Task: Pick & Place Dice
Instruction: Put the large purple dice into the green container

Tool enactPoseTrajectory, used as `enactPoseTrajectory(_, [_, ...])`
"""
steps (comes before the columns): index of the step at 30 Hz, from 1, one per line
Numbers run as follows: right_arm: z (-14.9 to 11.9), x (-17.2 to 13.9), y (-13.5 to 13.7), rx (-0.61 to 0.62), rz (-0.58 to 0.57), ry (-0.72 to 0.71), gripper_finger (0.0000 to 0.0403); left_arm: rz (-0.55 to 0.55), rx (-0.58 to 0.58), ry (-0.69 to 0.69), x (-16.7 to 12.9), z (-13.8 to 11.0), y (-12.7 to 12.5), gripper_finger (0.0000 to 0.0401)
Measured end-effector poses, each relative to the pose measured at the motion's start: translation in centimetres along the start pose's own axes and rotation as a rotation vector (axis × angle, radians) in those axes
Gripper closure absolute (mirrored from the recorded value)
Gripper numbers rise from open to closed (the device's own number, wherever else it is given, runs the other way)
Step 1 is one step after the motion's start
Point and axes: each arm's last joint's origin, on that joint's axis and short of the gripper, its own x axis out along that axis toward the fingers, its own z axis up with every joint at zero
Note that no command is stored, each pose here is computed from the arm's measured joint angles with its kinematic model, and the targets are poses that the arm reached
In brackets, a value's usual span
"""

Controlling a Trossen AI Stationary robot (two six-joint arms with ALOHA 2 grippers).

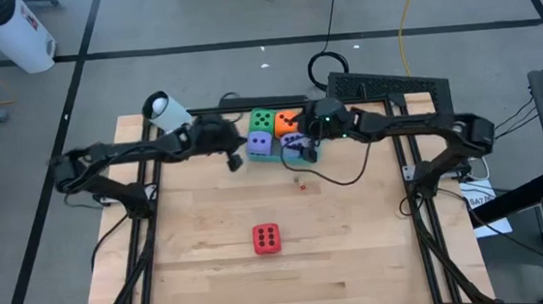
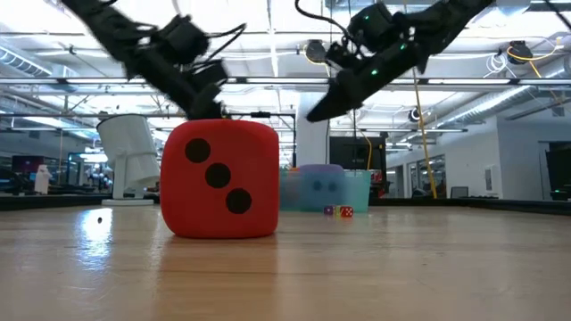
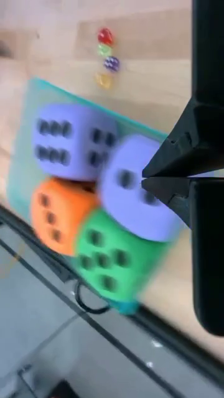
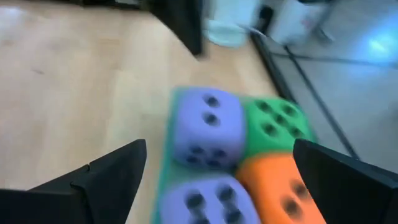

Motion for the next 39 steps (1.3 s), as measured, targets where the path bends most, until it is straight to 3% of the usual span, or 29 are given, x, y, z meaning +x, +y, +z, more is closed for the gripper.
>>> enactPoseTrajectory(4, [-0.7,-1.4,0.0,-0.004,-0.133,0.116,0.0019,0.055,-0.066,-0.003,-0.5,-3.7,0.9,0.0400])
enactPoseTrajectory(7, [-1.9,-1.5,0.3,-0.031,-0.145,0.121,0.0067,0.072,-0.101,-0.029,-0.5,-4.5,1.8,0.0400])
enactPoseTrajectory(14, [-4.9,-1.2,1.0,-0.057,-0.181,0.059,0.0272,0.118,-0.143,0.023,-0.3,-5.2,2.5,0.0400])
enactPoseTrajectory(18, [-4.9,-2.1,1.0,0.021,-0.238,0.092,0.0384,0.129,-0.164,0.047,-0.3,-5.5,2.4,0.0399])
enactPoseTrajectory(27, [-5.8,-2.7,1.4,0.084,-0.224,0.213,0.0400,0.098,-0.201,0.078,-0.2,-5.7,1.6,0.0399])
enactPoseTrajectory(31, [-6.2,-2.2,1.4,0.093,-0.150,0.214,0.0402,0.089,-0.218,0.096,-0.2,-5.8,1.3,0.0399])
enactPoseTrajectory(39, [-7.0,-1.9,0.9,0.112,-0.159,0.261,0.0402,0.147,-0.191,0.150,-0.2,-6.2,1.1,0.0400])
